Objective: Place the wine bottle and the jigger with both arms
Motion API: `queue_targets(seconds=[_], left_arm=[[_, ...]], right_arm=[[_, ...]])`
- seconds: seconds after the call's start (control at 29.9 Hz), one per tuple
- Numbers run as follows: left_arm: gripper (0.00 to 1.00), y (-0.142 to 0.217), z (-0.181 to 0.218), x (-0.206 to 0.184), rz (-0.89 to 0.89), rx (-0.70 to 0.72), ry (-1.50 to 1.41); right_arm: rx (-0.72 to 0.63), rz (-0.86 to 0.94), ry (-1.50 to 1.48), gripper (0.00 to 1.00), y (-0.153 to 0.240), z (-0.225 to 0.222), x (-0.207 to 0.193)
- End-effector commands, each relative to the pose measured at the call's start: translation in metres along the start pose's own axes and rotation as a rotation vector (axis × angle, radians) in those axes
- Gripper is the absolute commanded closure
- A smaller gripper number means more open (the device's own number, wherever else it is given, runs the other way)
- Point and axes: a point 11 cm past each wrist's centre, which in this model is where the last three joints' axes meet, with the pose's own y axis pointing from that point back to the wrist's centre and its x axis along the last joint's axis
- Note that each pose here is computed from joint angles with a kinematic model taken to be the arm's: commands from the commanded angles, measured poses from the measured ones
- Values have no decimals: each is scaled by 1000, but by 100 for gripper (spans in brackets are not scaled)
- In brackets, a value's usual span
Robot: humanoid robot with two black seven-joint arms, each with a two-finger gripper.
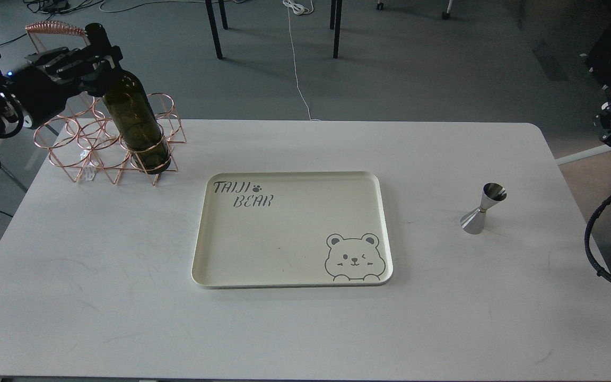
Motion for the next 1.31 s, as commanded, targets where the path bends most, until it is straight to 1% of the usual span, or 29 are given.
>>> queue_targets(seconds=[0.0,0.03,0.1,0.3,0.37,0.5,0.6,0.7,0.8,0.87,0.94,1.07,1.27], left_arm=[[38,-1,1,0,4,0,1],[36,-1,1,0,4,-2,1],[29,-2,2,-1,4,-3,3],[22,-5,2,-3,4,0,9],[16,-5,1,1,21,5,21],[7,-4,-3,13,84,25,121],[4,-2,-8,20,133,42,216],[2,8,-20,35,189,74,281],[2,29,-41,64,263,124,306],[2,33,-45,82,312,128,334],[2,38,-51,89,345,139,396],[2,44,-58,98,421,134,598],[2,58,-82,106,658,153,1003]], right_arm=[[0,0,0,2,0,0,0],[0,0,0,2,0,0,0],[0,0,0,2,0,0,0],[0,0,0,2,0,0,0],[0,0,0,2,0,0,0],[0,0,0,2,0,0,0],[-1,1,0,2,0,0,1],[-1,5,2,2,1,0,2],[1,8,6,2,2,-2,4],[5,14,11,2,2,-4,6],[11,34,27,2,4,-7,13],[32,40,29,2,0,-14,13],[64,19,19,2,-11,-27,2]])
